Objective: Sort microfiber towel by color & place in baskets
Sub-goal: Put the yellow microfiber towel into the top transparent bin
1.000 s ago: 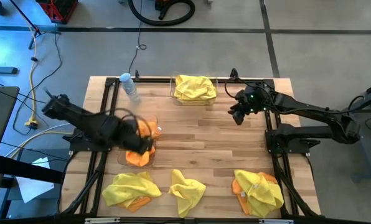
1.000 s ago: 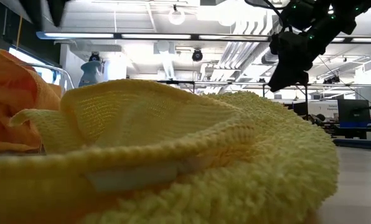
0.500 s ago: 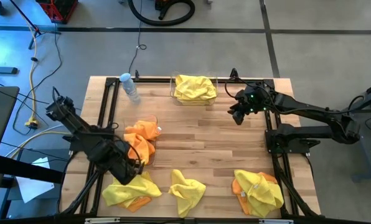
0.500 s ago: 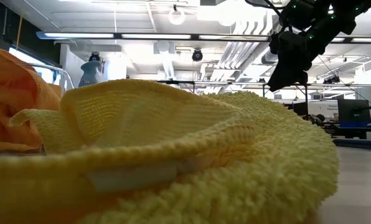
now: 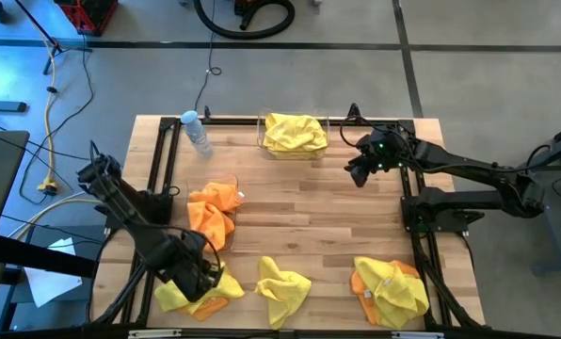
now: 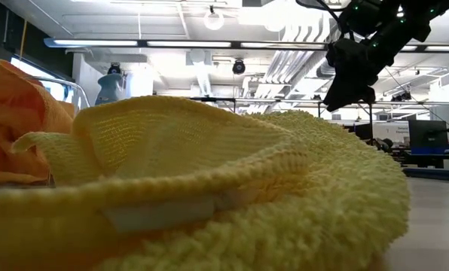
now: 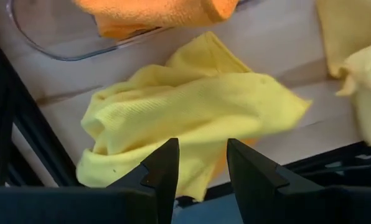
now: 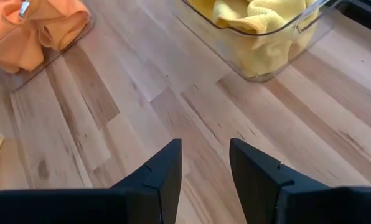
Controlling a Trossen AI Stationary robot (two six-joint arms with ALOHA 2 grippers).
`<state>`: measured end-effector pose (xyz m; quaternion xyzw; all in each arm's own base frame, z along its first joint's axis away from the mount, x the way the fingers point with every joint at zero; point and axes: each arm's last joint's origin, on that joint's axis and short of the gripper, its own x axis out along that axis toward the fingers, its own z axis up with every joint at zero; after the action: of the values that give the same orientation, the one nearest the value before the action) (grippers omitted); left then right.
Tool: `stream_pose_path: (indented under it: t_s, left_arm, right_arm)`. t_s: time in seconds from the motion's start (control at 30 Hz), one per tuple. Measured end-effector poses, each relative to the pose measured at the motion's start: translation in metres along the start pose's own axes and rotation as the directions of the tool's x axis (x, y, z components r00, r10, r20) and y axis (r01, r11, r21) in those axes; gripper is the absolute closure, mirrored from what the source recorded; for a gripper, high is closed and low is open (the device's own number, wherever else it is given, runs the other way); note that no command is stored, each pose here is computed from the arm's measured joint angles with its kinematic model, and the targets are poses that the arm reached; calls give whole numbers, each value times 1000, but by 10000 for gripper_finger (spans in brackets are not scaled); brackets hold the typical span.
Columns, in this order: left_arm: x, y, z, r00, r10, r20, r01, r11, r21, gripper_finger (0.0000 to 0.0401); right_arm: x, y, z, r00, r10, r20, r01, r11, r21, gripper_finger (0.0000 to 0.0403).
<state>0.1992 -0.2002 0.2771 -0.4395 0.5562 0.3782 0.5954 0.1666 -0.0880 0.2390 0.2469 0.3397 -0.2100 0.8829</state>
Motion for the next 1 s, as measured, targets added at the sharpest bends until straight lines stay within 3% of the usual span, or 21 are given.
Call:
stream_pose_path:
  t_s: [0.23,0.53,0.7,1.0]
  left_arm:
    - [22,-7,-9,996,78,36,-84,970,227,278]
    - [51,-15,-18,982,188,12,-165,825,540,279]
    - [66,-21,-26,981,194,7,-154,755,638,279]
    - [83,-26,-32,974,224,-10,-156,705,692,293]
  right_arm:
    - [0,0,1,1000,-5,8,4,999,41,272]
    - [0,0,1,1000,-5,10,3,994,114,272]
    - [0,0,1,1000,-4,10,3,993,118,272]
    - [0,0,1,1000,-6,10,4,990,140,272]
